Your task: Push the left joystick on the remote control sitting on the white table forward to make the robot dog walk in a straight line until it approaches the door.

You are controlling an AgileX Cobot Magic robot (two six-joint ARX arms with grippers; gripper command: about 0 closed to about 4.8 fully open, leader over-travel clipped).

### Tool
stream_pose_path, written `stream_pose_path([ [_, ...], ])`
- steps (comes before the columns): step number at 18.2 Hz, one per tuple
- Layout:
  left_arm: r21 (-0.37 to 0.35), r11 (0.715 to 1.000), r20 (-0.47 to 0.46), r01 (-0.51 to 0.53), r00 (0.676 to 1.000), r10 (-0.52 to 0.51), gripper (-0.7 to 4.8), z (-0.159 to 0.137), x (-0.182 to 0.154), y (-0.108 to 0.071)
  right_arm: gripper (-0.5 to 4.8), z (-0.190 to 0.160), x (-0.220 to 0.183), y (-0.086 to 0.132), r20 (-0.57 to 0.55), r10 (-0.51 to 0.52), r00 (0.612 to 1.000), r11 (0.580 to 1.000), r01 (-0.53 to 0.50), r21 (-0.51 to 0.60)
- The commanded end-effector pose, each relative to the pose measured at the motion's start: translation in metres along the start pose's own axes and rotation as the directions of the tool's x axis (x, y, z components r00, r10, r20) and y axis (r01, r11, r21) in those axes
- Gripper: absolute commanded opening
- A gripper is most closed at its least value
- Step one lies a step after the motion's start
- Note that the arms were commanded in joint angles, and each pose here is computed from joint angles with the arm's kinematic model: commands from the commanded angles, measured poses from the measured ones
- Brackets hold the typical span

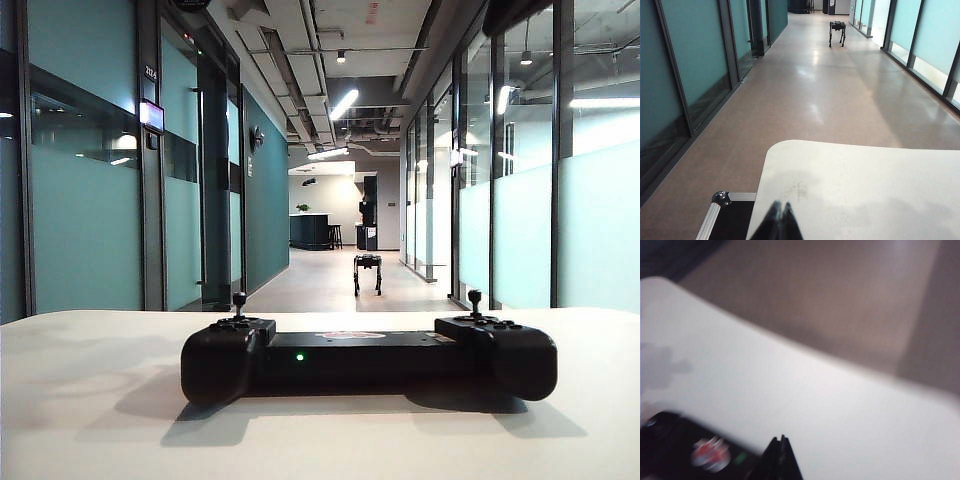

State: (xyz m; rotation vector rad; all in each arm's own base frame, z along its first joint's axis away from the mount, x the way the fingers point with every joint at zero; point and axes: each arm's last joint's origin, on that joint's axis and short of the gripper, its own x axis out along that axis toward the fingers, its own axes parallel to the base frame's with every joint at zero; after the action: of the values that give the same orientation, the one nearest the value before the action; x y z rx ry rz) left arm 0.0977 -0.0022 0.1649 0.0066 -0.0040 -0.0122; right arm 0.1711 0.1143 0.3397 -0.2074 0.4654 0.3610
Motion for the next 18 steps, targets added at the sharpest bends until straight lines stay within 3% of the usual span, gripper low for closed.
stream_pose_path([
  [1, 0.001, 1.000, 0.012, 0.000, 1.000, 0.000, -0.05, 0.002, 0.000, 0.000, -0.05, -0.003, -0.003, -0.011, 0.175, -0.043, 0.984, 0.990, 0.066, -0.127],
  [5, 0.001, 1.000, 0.012, 0.001, 1.000, -0.001, -0.05, 0.002, 0.000, 0.000, -0.05, -0.028, -0.006, -0.025, 0.301, -0.120, 0.946, 0.986, 0.149, -0.075],
  [12, 0.001, 1.000, 0.012, 0.001, 1.000, -0.001, -0.05, 0.002, 0.000, 0.000, -0.05, -0.099, -0.012, -0.046, 0.248, -0.273, 0.929, 0.959, 0.284, -0.010],
  [18, 0.001, 1.000, 0.012, 0.001, 1.000, -0.001, -0.05, 0.002, 0.000, 0.000, -0.05, -0.160, -0.019, -0.052, 0.306, -0.313, 0.899, 0.948, 0.316, 0.040],
])
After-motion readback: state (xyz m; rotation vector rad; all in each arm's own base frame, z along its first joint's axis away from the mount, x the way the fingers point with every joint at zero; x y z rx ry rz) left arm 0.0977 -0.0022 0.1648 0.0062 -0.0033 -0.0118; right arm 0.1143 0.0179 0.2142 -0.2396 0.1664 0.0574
